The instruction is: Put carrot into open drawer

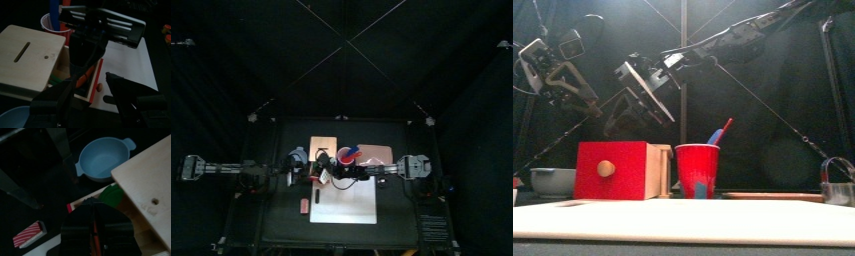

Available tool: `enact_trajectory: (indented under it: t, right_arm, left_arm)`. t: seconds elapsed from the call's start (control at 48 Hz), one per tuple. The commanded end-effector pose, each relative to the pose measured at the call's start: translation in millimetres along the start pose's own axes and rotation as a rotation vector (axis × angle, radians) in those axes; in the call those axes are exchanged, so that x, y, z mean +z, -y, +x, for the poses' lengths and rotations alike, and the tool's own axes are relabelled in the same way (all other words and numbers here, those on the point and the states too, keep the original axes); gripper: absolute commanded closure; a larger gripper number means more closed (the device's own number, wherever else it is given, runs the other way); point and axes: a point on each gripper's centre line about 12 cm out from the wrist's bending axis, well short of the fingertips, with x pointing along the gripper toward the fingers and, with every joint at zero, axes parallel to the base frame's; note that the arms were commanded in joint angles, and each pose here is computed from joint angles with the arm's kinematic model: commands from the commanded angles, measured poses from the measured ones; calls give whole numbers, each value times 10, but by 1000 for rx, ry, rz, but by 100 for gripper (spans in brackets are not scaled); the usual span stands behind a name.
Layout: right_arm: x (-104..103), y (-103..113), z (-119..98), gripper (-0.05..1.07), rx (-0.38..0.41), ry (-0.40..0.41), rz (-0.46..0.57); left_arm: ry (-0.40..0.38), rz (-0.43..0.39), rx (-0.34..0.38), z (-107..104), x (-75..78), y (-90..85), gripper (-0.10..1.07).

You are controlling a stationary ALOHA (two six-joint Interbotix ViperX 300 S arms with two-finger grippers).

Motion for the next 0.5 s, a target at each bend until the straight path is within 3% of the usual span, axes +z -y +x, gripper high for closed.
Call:
enact_trajectory:
  t: [0.0, 0.229, 0.479]
  right_arm:
    - [153, -17, -42, 68, 12, 31, 19]
    - [-15, 75, 59, 68, -26, -10, 19]
    - [-54, 226, 50, 68, -140, -24, 15]
  left_arm:
    - [15, -2, -2, 6, 54, 5, 11]
    - [15, -2, -2, 6, 54, 5, 11]
    - [17, -9, -2, 6, 56, 4, 11]
